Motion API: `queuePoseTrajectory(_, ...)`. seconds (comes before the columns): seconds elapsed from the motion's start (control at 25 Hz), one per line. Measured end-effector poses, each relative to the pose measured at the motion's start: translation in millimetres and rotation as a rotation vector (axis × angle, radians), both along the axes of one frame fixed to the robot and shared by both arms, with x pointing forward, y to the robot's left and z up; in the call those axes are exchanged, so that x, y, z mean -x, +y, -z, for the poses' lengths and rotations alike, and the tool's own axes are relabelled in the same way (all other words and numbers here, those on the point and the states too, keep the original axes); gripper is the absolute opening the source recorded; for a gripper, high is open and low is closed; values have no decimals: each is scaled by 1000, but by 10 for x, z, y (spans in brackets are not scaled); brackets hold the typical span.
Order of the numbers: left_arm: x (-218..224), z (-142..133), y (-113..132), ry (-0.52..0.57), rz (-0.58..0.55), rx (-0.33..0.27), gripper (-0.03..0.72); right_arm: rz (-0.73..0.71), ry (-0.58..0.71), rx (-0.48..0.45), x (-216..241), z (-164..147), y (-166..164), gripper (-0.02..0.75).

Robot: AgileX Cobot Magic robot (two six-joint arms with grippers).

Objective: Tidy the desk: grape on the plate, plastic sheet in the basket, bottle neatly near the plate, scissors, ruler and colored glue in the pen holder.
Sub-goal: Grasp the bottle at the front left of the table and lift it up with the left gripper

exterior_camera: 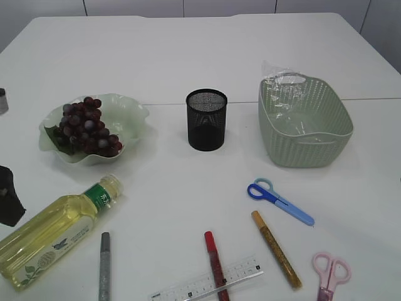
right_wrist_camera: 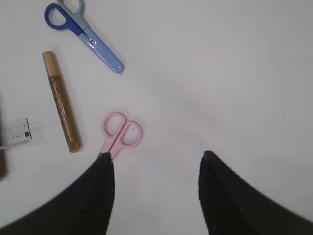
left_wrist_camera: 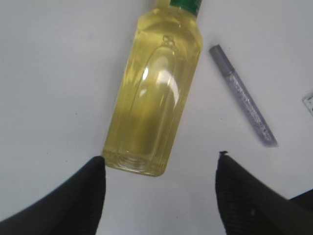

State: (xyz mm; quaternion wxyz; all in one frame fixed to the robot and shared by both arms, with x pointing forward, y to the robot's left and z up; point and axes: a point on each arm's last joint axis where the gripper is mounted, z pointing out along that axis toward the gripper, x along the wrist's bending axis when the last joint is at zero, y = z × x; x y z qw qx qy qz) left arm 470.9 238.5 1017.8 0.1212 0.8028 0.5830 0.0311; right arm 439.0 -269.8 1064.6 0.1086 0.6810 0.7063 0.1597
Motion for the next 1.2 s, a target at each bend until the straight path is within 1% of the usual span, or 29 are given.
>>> queuePoseTrajectory(0.08, -79, 72, -20, 60, 5, -12, 531, 0, -6, -1, 10, -12, -1, 409)
queuePoseTrajectory(0.16, -170, 95, -59, 96, 26, -31, 535, 0, -4, -1, 11, -8, -1, 409)
queuePoseTrajectory(0.24, -260, 110, -129, 133, 79, -67, 536, 0, -4, -1, 11, -8, -1, 409)
queuePoseTrajectory(0.32, -343, 111, -243, 148, 147, -105, 538, 0, -4, -1, 11, -8, -1, 409)
queuePoseTrajectory(0.44, -437, 195, -390, 169, 229, -172, 539, 0, -4, -1, 11, -8, -1, 409)
queuePoseTrajectory(0.52, -462, 305, -432, 213, 258, -211, 540, 0, -4, -1, 11, -8, -1, 409)
queuePoseTrajectory(0.64, -490, 450, -434, 271, 270, -242, 544, 0, -4, -1, 11, -8, -1, 409)
queuePoseTrajectory(0.76, -510, 499, -431, 277, 275, -255, 573, 0, -4, -1, 11, -8, -1, 409)
queuePoseTrajectory(0.88, -533, 532, -440, 268, 275, -252, 594, 0, -10, -1, 7, -8, -1, 409)
queuePoseTrajectory(1.2, -571, 677, -455, 305, 279, -261, 599, -1, -22, -2, -3, -12, 0, 409)
